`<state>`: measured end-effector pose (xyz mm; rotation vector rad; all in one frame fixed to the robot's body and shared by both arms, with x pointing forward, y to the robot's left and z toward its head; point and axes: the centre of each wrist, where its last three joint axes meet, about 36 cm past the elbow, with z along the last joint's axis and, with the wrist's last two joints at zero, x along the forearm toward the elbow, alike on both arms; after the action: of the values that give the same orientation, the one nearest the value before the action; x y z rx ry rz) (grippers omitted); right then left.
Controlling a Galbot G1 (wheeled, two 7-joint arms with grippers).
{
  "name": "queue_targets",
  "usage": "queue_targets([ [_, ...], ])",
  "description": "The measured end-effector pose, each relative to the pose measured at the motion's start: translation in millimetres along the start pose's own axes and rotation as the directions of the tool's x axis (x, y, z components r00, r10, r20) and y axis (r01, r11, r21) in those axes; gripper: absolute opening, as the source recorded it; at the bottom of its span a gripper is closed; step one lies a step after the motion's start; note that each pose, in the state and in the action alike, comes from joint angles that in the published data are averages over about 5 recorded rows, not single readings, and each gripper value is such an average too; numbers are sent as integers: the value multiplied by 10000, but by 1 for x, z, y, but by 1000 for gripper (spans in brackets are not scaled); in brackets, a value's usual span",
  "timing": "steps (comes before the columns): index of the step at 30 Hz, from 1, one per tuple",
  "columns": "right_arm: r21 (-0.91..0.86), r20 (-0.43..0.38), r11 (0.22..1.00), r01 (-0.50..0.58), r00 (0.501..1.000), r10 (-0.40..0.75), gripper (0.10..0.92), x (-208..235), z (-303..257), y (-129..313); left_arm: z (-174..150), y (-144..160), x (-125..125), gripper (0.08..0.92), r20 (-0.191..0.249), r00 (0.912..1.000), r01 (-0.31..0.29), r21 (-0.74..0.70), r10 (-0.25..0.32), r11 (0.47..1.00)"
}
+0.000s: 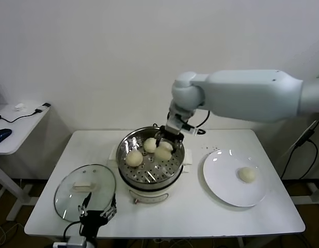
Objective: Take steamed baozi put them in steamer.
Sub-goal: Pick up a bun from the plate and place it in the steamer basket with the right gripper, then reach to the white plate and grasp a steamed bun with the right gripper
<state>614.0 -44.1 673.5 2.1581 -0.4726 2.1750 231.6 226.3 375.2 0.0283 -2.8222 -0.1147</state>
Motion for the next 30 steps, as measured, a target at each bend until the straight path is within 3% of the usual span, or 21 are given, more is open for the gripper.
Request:
queue_targets([
  [16,1828,929,9820,468,9936,-647,628,-89,-6,-41,4,3,-2,823,-61,9999,95,78,-95,9999],
  [23,1908,1088,9812,308,9927,-523,802,-88,5,-45,5,3,-2,823,-89,9999,70,73,-69,9999],
  [30,1510,1057,9884,174,9938,-337,822,-57,23,-38,6,0,-1,823,-108,9999,15,63,-15,10000],
])
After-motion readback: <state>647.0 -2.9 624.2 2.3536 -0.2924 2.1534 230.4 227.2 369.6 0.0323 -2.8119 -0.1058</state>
